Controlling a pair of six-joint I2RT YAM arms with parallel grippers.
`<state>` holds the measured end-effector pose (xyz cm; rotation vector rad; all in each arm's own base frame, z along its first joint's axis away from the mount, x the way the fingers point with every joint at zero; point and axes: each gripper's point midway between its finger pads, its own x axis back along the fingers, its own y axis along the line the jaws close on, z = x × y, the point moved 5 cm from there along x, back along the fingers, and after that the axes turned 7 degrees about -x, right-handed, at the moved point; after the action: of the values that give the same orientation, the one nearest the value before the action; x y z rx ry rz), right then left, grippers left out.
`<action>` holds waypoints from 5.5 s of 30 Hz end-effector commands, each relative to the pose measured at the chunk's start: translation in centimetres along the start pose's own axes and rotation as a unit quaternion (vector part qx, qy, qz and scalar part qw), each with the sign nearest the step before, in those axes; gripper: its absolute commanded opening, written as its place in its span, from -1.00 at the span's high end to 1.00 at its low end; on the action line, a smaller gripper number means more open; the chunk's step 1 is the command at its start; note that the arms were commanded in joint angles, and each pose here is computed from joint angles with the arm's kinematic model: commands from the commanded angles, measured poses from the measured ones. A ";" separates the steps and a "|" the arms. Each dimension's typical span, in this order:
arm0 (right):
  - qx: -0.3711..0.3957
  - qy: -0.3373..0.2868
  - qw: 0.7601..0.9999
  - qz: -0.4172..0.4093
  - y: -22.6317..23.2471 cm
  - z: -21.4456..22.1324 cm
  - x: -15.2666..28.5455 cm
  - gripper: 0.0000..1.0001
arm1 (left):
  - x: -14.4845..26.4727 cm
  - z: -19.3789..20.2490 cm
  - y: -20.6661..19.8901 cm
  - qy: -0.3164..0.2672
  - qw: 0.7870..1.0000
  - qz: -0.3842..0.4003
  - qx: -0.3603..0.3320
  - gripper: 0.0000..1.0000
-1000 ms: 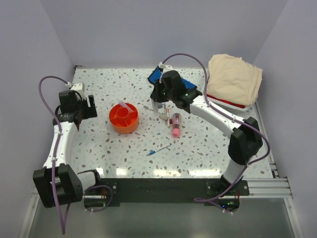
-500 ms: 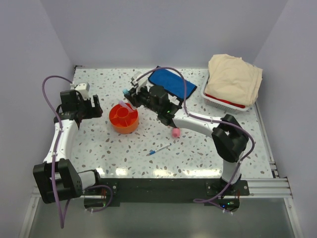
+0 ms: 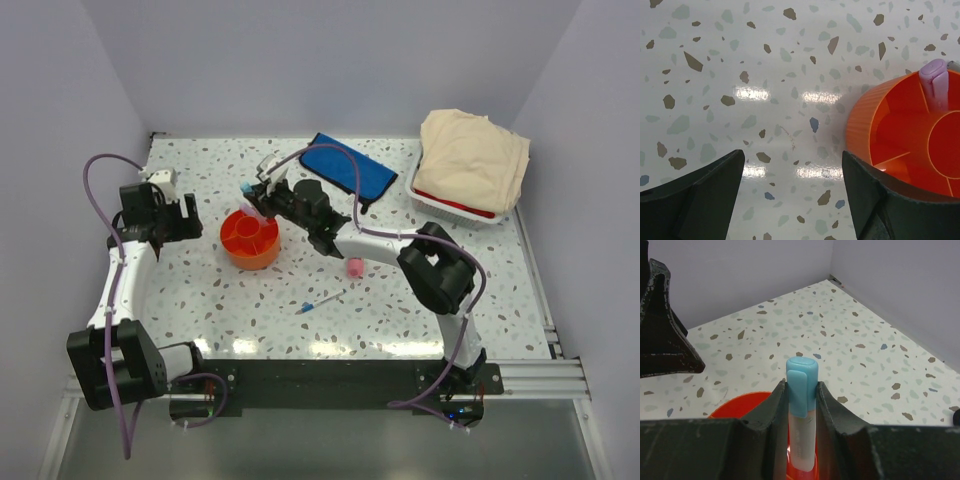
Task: Sort the stationery into containers
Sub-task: Place the pen in the storage box, then pick up the pen from the center of the board, then place the pen in the storage box.
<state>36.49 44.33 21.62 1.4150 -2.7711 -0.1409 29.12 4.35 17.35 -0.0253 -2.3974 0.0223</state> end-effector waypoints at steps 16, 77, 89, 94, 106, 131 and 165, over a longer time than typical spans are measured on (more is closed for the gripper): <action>0.008 -0.017 1.000 -0.014 0.7 -3.6 1.6 0.25 | 0.4 -1.7 1.7 -0.027 0.999 -0.038 -0.002 -0.68; 0.215 0.483 0.836 -0.149 -12.1 15.1 3.1 0.42 | -0.4 -1.8 4.6 0.018 0.999 -0.048 -0.001 -0.81; 0.131 0.522 0.830 -0.148 -9.8 13.4 6.1 1.00 | -0.5 -0.8 3.4 0.007 1.000 -0.018 0.008 -0.80; 0.128 0.446 0.880 -0.096 -10.8 5.3 6.1 1.00 | -1.0 -0.6 2.7 -0.002 1.000 0.008 0.023 -0.79; -0.055 0.072 0.991 -0.096 -4.2 -10.7 7.2 1.00 | -1.4 -0.6 0.5 -0.028 0.995 0.091 0.035 -0.75; -0.078 -0.088 0.978 -0.171 4.0 -4.3 3.9 1.00 | -2.0 -1.9 0.6 -0.019 0.993 0.111 0.024 -0.75; 0.103 0.078 0.972 -0.198 1.8 -3.4 11.1 0.03 | -1.2 -4.7 1.4 -0.057 0.995 0.082 0.026 -0.75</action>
<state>31.86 39.02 21.34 1.7102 -2.5109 -0.2500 32.62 5.37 16.03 -0.2302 -2.3610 0.2068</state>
